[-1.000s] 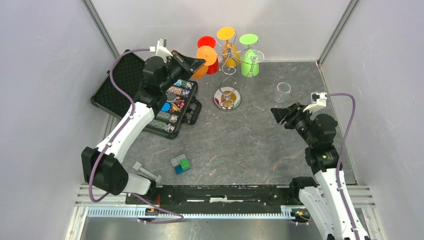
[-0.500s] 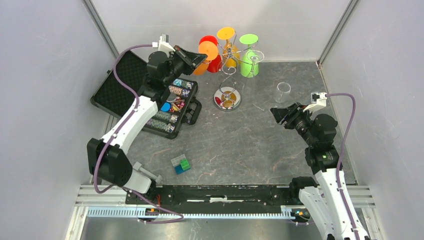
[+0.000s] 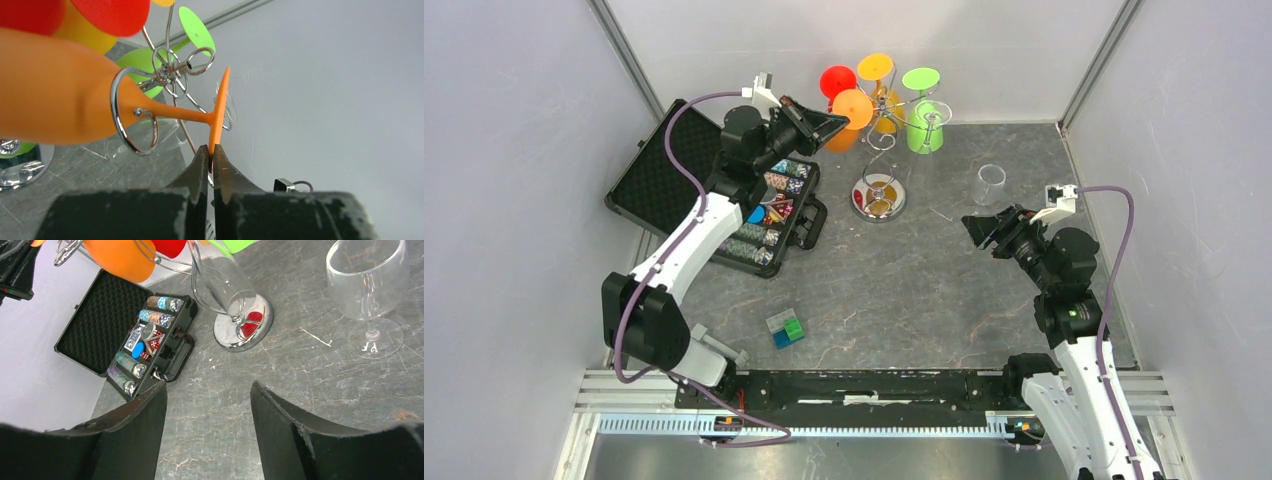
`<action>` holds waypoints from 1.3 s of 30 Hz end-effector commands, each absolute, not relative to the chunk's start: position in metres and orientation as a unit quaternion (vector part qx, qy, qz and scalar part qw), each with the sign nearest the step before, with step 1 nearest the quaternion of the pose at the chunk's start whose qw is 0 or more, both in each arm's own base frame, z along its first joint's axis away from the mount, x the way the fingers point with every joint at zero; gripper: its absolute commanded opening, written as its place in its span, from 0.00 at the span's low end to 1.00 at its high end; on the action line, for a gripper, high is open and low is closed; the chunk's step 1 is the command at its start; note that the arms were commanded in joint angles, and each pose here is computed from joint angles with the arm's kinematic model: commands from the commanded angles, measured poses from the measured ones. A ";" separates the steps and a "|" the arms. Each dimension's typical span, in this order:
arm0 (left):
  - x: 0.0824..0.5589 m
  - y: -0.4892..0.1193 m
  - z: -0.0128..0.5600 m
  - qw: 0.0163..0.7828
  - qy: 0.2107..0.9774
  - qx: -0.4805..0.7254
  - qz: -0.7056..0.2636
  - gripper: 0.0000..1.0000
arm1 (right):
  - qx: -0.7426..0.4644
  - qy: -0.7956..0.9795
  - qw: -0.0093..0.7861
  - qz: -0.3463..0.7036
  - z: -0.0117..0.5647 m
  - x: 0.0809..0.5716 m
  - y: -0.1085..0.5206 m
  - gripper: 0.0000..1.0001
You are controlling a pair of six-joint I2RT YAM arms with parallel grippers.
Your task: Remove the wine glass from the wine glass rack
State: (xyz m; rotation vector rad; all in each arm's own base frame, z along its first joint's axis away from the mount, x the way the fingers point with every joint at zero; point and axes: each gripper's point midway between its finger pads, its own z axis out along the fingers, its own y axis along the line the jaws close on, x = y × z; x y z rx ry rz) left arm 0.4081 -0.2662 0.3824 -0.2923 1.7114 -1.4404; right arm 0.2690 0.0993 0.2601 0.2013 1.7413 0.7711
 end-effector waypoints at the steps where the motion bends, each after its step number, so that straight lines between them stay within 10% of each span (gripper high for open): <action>1: 0.380 -0.265 0.411 0.424 0.657 -0.101 -0.615 0.02 | 0.074 0.731 0.583 0.346 0.274 0.267 0.105 0.69; 9: 0.356 -0.249 0.411 0.437 0.642 -0.130 -0.616 0.02 | 0.053 0.718 0.583 0.378 0.278 0.263 0.115 0.98; 26: 0.284 -0.235 0.446 0.416 0.590 -0.135 -0.678 0.02 | 0.006 0.648 0.561 0.515 0.302 0.236 0.150 0.98; 39: 0.172 -0.285 0.483 0.230 0.495 -0.094 -0.832 0.02 | -0.059 0.518 0.553 0.650 0.364 0.180 0.181 0.98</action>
